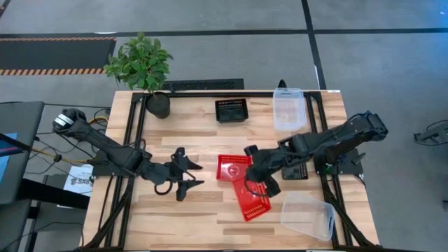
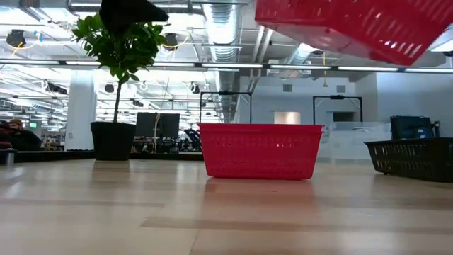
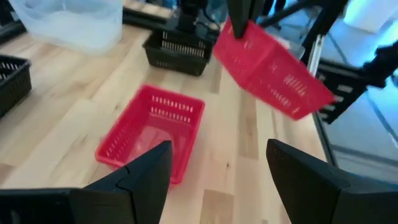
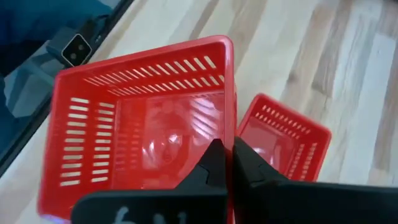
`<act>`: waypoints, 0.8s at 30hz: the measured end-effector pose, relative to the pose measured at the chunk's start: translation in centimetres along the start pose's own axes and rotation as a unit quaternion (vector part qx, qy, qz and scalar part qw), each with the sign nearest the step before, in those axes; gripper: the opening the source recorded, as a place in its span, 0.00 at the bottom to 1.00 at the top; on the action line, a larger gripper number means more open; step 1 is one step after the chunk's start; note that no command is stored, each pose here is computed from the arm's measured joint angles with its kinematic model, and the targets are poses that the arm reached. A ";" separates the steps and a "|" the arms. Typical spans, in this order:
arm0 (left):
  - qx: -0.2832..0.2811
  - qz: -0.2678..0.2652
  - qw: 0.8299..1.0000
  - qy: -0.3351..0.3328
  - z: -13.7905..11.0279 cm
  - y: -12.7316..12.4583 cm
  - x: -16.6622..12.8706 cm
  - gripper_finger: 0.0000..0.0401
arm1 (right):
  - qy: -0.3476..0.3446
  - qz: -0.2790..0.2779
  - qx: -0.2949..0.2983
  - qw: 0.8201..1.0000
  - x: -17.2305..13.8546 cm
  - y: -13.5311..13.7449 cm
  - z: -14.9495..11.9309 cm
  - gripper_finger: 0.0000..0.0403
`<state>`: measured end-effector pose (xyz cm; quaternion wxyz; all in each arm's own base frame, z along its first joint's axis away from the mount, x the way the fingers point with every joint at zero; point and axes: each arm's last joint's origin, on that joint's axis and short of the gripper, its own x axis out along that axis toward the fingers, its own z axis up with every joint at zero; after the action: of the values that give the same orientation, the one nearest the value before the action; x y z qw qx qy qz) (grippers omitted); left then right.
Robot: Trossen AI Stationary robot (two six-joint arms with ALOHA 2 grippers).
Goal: Stack baskets by color
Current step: Stack the bottom red bin on top of the top red bin
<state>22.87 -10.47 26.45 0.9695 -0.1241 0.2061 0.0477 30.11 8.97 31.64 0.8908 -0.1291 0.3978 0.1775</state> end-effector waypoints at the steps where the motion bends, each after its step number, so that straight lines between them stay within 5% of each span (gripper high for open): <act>1: 0.002 0.001 1.000 0.004 -0.1 0.0 0.2 0.62 | 0.003 0.003 0.004 1.000 0.0 0.3 0.0 0.01; 12: 0.006 -0.018 1.000 0.024 -1.4 -0.9 2.5 0.62 | -0.020 -0.011 0.055 0.998 1.3 2.9 -0.2 0.01; 24: 0.012 -0.049 0.998 0.049 -2.1 -1.5 2.6 0.62 | -0.043 -0.105 0.222 0.968 1.6 1.6 -0.4 0.01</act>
<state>24.62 -12.34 23.89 0.9609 -0.1246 0.2472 -0.0086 30.14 10.59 30.06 0.9272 0.0391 0.3724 -0.0047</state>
